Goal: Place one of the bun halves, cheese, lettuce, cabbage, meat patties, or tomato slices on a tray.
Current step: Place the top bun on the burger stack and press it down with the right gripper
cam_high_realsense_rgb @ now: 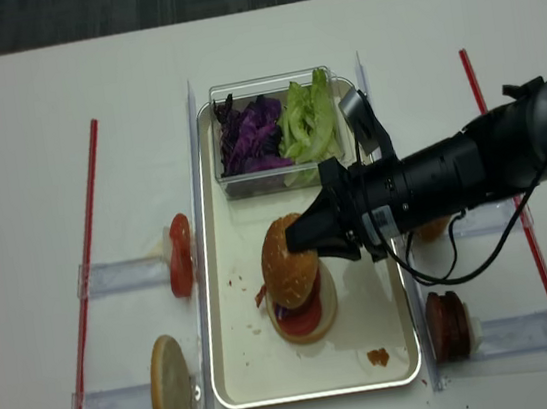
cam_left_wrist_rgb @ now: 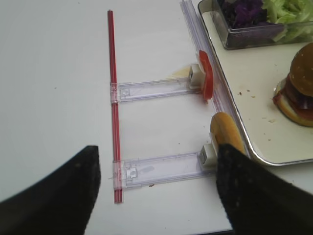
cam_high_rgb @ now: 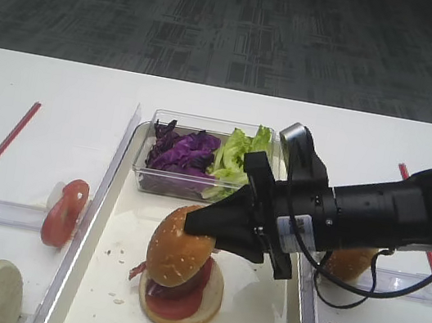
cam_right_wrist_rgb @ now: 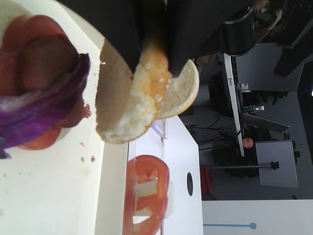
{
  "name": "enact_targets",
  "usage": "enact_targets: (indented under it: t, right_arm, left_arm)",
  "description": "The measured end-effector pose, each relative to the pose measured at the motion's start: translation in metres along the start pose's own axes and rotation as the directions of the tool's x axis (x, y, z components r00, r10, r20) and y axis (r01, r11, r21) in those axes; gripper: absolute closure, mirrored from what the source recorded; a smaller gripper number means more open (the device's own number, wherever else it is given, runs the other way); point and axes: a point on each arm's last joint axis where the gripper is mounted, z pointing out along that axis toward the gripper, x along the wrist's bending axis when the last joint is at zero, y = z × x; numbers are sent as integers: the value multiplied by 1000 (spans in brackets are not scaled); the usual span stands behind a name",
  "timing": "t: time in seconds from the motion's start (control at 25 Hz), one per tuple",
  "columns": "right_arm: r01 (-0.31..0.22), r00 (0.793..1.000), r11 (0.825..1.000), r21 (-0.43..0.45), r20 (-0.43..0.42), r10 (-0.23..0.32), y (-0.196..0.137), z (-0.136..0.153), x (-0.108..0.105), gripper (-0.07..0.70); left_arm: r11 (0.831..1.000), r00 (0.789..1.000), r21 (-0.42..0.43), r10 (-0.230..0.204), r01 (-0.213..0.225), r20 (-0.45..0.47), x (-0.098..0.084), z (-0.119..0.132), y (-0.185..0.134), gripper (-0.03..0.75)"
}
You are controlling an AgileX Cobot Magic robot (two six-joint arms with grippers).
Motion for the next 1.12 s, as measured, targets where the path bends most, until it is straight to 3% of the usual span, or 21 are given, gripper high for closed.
enact_targets:
  t: [0.56,0.88,1.12]
  right_arm:
    - [-17,1000,1000,6,17,17,1,4,-12,496]
    - [-17,999,1000,0,31,17,1,4,-13,323]
    - [-37,998,999,18,42,36,-1,4,-14,282]
  left_arm:
    - [1000,1000,0,0,0,0,0,0,0,247]
    - [1000,1000,0,0,0,0,0,0,0,247]
    - [1000,1000,0,0,0,0,0,0,0,247]
